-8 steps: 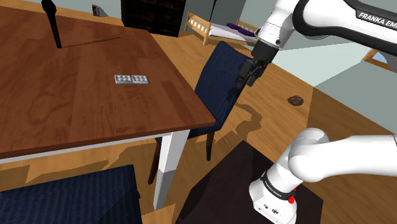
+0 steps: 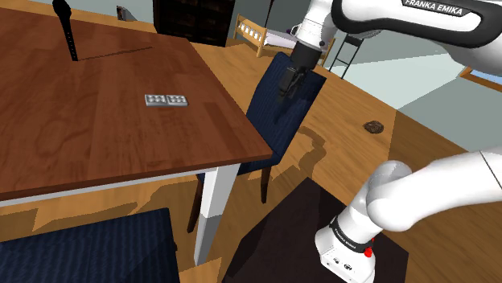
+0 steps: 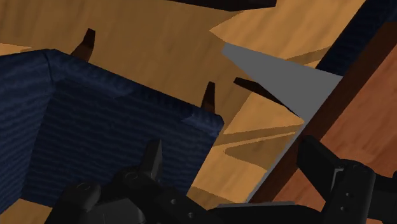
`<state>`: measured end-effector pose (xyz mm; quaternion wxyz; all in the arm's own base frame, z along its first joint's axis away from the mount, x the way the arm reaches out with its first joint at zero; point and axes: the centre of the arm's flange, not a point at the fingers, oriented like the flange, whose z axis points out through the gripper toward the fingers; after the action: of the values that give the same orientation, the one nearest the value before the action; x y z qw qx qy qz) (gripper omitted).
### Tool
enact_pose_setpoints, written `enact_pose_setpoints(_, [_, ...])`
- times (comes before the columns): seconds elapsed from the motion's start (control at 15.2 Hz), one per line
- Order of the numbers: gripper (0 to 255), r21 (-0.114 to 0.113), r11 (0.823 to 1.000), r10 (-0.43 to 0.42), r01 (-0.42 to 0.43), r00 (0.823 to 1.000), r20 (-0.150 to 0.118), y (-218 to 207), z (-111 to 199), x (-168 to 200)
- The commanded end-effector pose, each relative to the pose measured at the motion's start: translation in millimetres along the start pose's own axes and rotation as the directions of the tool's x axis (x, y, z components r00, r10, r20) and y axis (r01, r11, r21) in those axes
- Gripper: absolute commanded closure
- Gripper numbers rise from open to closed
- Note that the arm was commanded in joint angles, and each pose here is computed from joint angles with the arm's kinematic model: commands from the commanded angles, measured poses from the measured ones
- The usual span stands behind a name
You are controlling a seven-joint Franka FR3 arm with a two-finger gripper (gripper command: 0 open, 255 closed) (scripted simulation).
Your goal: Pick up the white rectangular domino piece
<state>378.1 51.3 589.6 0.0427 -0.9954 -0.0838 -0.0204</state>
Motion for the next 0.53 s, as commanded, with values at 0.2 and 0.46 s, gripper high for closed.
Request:
enact_pose_setpoints(0.2, [0,-0.006,0.982,-0.186,0.186,0.982,0.017,-24,7,65])
enact_pose_setpoints(0.46, [0,-0.008,0.944,-0.329,0.329,0.944,0.031,-51,13,112])
